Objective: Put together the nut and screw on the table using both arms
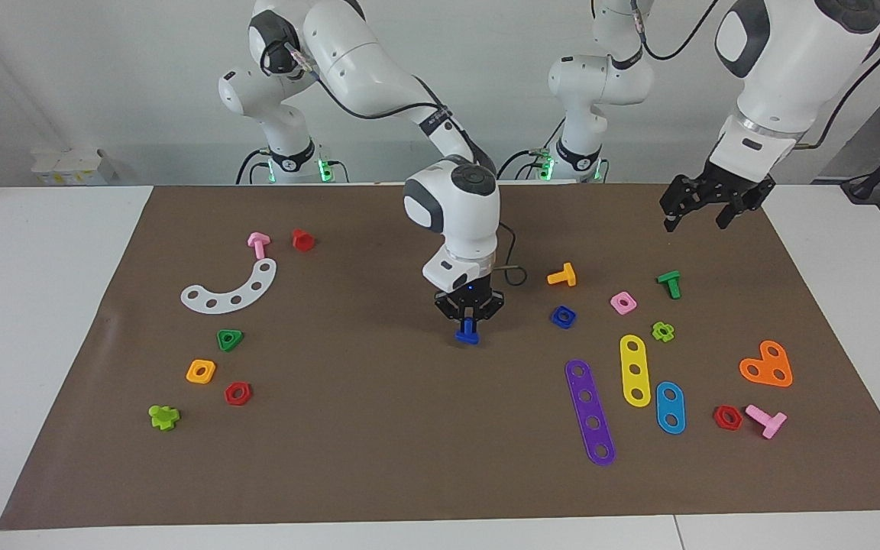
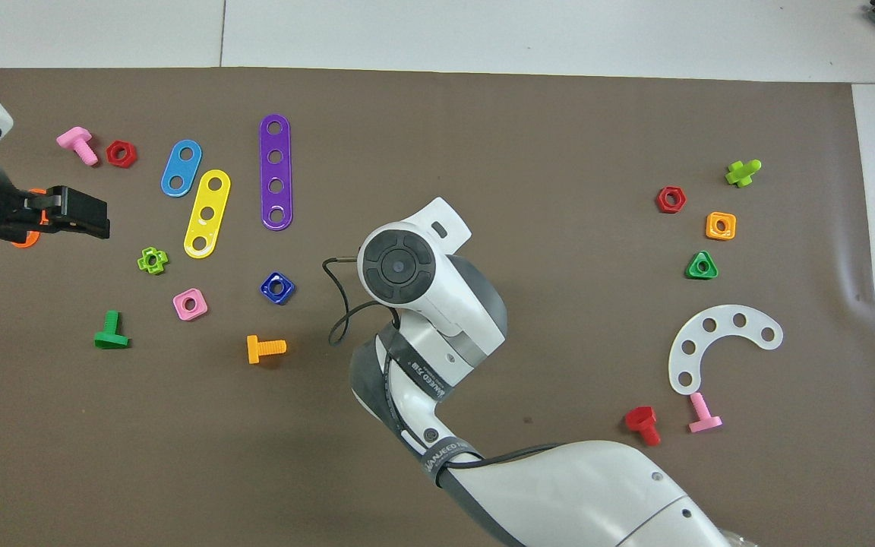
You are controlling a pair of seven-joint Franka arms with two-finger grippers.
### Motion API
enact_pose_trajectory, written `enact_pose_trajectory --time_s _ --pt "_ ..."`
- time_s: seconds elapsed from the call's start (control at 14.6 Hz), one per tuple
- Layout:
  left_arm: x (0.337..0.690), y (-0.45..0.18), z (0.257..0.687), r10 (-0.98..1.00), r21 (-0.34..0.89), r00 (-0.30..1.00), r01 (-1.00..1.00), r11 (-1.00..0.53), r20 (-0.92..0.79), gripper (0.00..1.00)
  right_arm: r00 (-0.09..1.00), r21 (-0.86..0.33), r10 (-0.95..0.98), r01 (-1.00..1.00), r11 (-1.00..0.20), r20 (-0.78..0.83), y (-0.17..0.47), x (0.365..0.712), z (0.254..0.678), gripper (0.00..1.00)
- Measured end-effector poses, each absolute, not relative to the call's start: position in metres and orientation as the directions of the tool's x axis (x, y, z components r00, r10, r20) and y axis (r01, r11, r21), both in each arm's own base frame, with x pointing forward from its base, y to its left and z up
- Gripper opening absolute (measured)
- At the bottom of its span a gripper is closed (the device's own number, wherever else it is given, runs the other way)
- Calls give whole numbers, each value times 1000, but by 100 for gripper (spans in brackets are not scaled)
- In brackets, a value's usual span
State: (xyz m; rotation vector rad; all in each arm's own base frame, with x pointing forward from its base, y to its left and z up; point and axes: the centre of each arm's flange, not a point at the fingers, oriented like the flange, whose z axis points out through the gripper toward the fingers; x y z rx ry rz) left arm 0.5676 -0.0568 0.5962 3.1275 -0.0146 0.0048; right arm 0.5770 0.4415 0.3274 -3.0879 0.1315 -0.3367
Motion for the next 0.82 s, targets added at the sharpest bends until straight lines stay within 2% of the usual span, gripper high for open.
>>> enact_pose_trajectory --time_s 0.27,0.62,0.68,0.82 --pt "580 -70 543 -26 16 1000 -26 -1000 5 95 966 -79 -75 -57 -995 249 459 572 333 19" --pt "583 -105 475 -84 13 996 -84 -996 9 95 968 -70 -71 -56 -996 240 460 570 324 19" --pt "583 -113 466 -104 12 995 -104 -994 7 95 969 -67 -70 -56 -996 237 460 570 321 24" --pt "583 -120 454 -171 20 985 -171 -985 10 93 969 -66 -69 -55 -996 236 461 569 321 46"
